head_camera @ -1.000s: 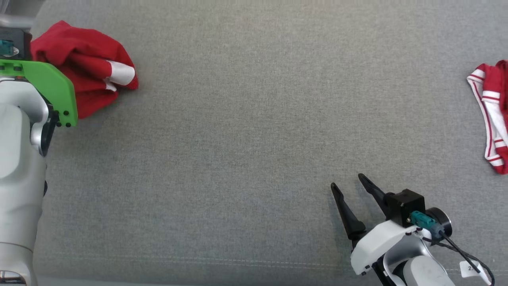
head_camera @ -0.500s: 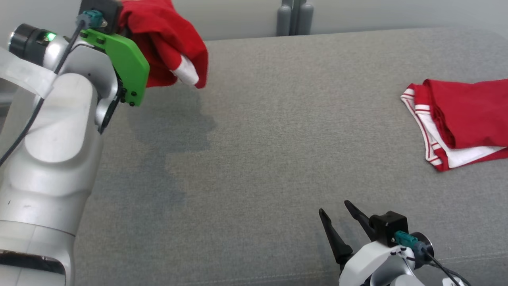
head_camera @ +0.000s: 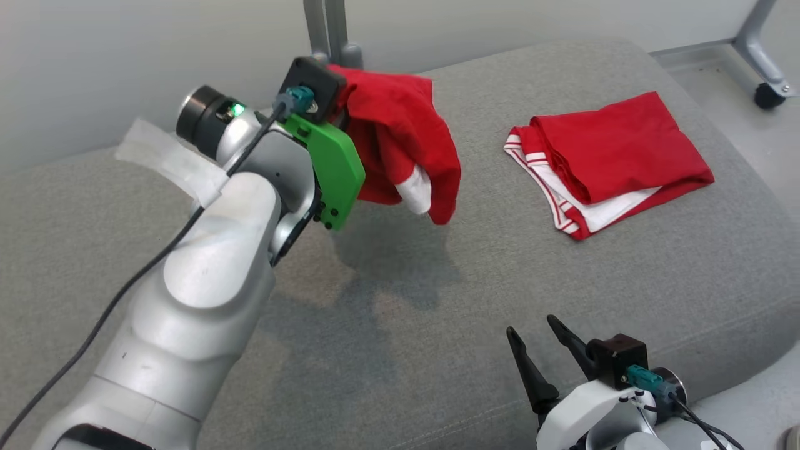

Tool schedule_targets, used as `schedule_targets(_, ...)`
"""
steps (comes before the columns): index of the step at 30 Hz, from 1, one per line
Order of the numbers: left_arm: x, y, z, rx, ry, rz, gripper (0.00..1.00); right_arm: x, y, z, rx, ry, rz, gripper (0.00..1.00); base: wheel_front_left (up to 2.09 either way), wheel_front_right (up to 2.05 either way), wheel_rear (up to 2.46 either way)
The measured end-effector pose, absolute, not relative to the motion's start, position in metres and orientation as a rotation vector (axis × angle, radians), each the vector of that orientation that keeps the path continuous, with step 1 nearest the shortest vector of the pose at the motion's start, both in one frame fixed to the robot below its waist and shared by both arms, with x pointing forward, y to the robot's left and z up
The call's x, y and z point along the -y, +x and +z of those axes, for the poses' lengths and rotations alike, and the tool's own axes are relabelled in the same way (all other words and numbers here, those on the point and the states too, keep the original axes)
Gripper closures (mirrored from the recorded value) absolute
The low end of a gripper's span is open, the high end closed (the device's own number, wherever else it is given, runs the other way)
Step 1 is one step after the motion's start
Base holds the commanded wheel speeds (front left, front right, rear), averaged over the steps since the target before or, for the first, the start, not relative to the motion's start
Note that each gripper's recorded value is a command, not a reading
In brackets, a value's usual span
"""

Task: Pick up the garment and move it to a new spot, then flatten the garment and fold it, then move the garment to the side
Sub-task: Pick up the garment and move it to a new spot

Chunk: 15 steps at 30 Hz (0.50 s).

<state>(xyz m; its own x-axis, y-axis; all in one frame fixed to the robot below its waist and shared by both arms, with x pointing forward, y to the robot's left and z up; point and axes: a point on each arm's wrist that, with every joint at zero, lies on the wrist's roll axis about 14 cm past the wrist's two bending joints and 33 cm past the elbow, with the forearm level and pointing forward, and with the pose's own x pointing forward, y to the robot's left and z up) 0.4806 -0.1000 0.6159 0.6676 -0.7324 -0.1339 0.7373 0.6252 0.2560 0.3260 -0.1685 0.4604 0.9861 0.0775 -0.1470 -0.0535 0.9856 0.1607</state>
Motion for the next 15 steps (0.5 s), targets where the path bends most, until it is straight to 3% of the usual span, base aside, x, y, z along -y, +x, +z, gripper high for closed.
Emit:
schedule_targets(6,0.119,0.46,0.543,-0.187,0.294,-0.921,1.0,0.186,0.318,0.457,-0.154,0.161,0.002,0.0,0.0,0.0,0.0)
schedule_targets(15,0.049,0.468,0.432,-0.471,0.362,-0.792,1.0,0.183,0.33,0.449,-0.177,0.168,0.012,0.0,0.0,0.0,0.0)
